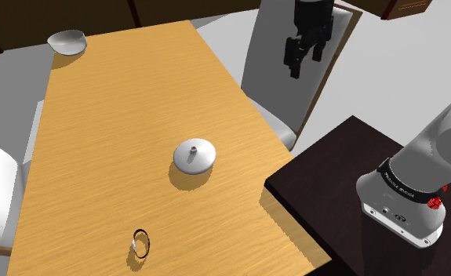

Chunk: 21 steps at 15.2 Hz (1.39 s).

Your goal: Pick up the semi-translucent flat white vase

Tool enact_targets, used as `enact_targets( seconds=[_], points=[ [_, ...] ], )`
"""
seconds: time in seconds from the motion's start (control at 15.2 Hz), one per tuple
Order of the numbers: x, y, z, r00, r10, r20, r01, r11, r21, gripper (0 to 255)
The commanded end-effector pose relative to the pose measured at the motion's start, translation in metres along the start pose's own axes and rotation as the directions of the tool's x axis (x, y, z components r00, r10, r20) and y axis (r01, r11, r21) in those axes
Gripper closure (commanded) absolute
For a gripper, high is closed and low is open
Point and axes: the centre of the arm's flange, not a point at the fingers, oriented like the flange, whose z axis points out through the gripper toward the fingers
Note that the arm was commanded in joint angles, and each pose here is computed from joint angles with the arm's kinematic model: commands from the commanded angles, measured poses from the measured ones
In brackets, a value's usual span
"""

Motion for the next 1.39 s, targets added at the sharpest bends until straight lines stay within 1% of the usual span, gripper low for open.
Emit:
enact_targets(
  seconds=[0.0, 1.32],
  points=[
    [0.013, -0.021, 0.013, 1.000, 0.001, -0.001, -0.001, 1.000, 0.006, 0],
    [0.155, -0.207, 0.123, 1.000, 0.006, -0.005, -0.006, 0.999, 0.048, 0]
  ],
)
